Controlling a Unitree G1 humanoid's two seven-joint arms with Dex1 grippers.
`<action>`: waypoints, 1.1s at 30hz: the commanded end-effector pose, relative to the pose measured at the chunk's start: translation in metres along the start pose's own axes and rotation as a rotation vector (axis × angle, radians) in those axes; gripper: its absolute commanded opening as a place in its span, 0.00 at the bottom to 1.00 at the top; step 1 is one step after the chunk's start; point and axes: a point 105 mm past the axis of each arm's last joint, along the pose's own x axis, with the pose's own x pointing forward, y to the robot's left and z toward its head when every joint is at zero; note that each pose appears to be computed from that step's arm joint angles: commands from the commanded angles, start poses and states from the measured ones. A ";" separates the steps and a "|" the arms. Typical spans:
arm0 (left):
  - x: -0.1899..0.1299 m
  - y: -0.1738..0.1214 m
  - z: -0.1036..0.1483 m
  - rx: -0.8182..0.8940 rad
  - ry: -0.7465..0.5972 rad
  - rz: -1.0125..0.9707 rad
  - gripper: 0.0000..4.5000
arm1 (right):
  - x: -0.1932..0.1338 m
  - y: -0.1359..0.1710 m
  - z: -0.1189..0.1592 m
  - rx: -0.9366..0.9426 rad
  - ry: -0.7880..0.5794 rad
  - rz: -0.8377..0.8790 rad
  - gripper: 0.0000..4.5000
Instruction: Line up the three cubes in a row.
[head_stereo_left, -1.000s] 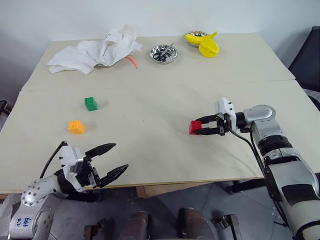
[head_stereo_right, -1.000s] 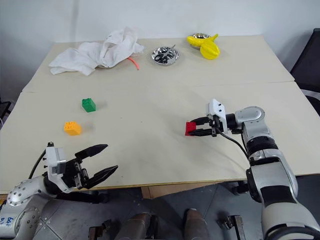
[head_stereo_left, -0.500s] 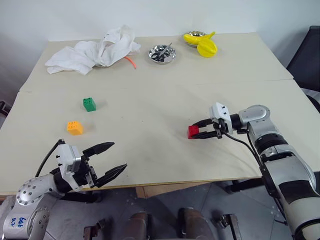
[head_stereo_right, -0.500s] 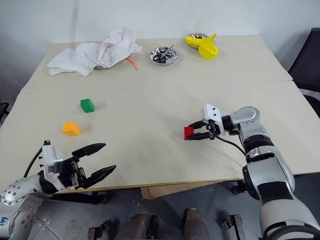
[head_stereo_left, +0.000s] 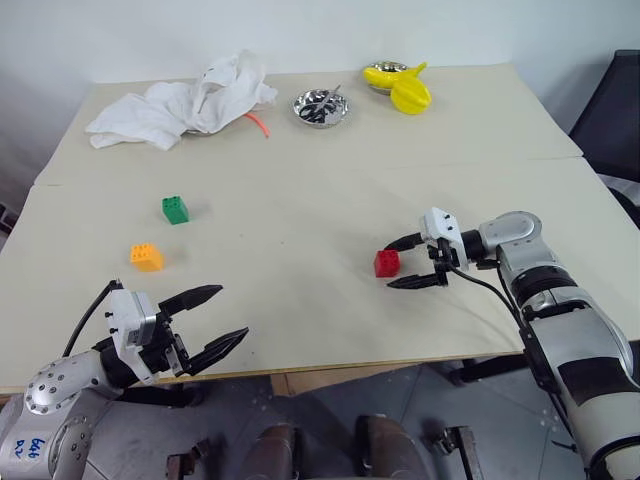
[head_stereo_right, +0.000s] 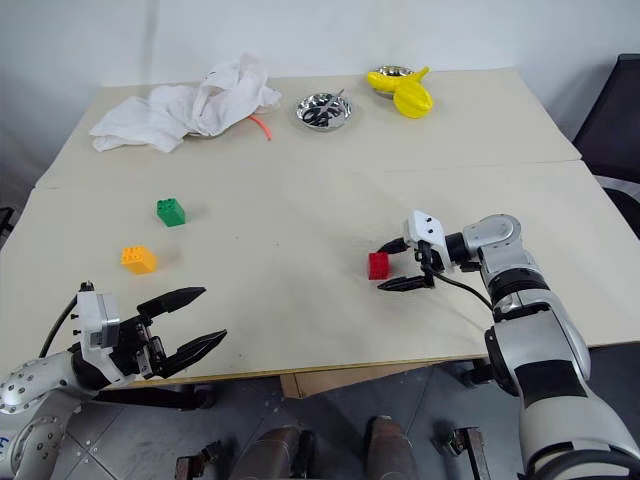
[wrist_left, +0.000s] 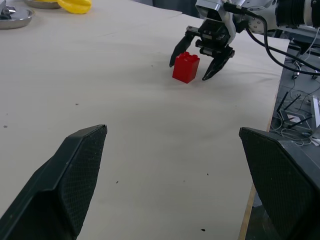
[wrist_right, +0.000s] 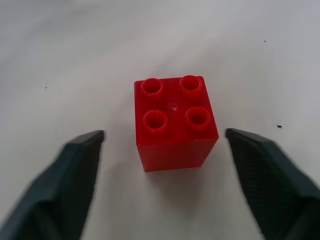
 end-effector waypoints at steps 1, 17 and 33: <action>-0.002 -0.003 0.010 0.033 -0.024 -0.004 1.00 | -0.018 -0.005 0.017 -0.086 -0.028 -0.002 0.99; -0.123 0.052 -0.025 0.018 -0.098 0.757 1.00 | -0.094 0.039 0.022 -0.085 -0.467 -0.403 0.99; -0.134 0.063 -0.023 0.021 -0.168 0.859 1.00 | -0.099 0.063 0.021 -0.031 -0.492 -0.581 0.99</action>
